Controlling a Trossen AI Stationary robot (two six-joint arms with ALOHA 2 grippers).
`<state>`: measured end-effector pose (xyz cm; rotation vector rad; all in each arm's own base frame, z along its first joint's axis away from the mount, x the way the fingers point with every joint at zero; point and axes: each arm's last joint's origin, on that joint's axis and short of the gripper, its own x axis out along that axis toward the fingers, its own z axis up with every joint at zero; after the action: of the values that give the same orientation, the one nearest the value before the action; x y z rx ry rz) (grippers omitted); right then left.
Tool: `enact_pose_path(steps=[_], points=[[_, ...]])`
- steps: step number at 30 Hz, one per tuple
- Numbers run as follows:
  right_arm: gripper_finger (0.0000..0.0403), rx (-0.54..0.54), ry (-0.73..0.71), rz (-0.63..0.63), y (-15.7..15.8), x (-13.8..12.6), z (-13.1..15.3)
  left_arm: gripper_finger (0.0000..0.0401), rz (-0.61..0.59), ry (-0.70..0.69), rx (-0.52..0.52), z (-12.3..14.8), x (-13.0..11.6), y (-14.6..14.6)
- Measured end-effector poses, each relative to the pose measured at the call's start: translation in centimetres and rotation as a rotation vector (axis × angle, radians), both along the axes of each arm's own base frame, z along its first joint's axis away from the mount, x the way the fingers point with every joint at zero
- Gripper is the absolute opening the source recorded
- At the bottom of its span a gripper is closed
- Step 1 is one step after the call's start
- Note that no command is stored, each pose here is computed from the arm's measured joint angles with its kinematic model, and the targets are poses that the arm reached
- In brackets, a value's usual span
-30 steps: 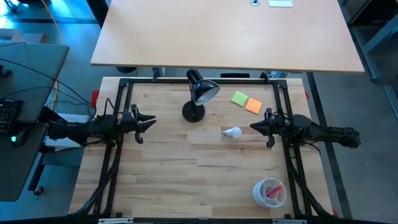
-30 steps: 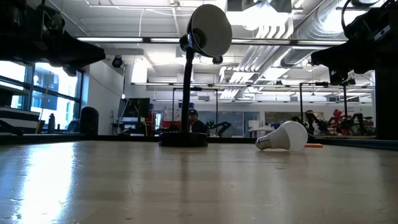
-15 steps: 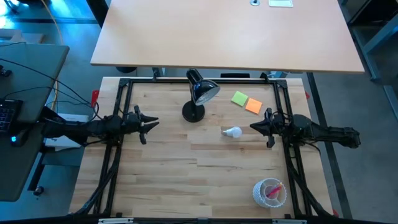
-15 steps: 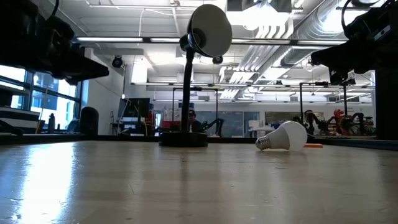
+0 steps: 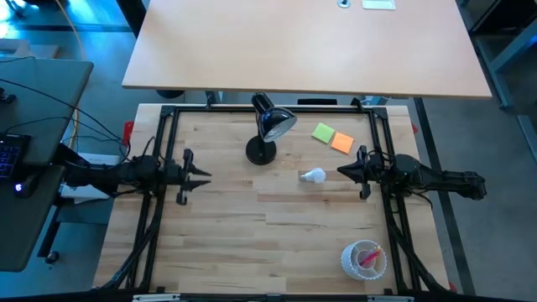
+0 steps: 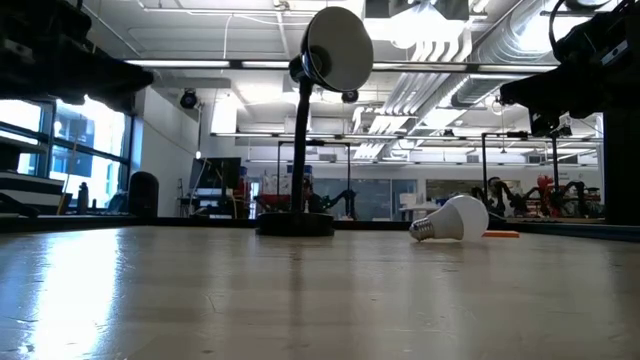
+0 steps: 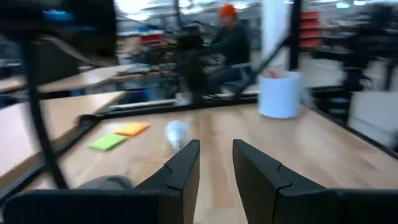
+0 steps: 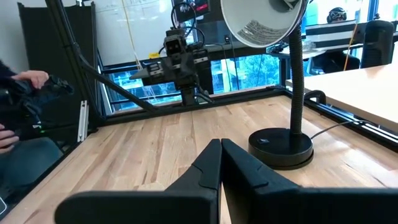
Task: Screw lightbulb
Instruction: Return to Home Position
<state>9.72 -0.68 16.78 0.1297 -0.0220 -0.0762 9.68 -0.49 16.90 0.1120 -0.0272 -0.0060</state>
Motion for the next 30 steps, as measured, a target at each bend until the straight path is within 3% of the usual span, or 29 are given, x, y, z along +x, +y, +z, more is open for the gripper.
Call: enact_pose_path(steps=[3,30], points=[[0.0004,0.0,0.001,0.0,0.0,0.0,-0.02,0.0089,-0.052,0.015,0.004,-0.14,0.02,-0.15],[0.0004,0.0,0.001,0.0,0.0,0.0,-0.02,0.0089,-0.052,0.024,-0.005,-0.21,0.08,-0.15]])
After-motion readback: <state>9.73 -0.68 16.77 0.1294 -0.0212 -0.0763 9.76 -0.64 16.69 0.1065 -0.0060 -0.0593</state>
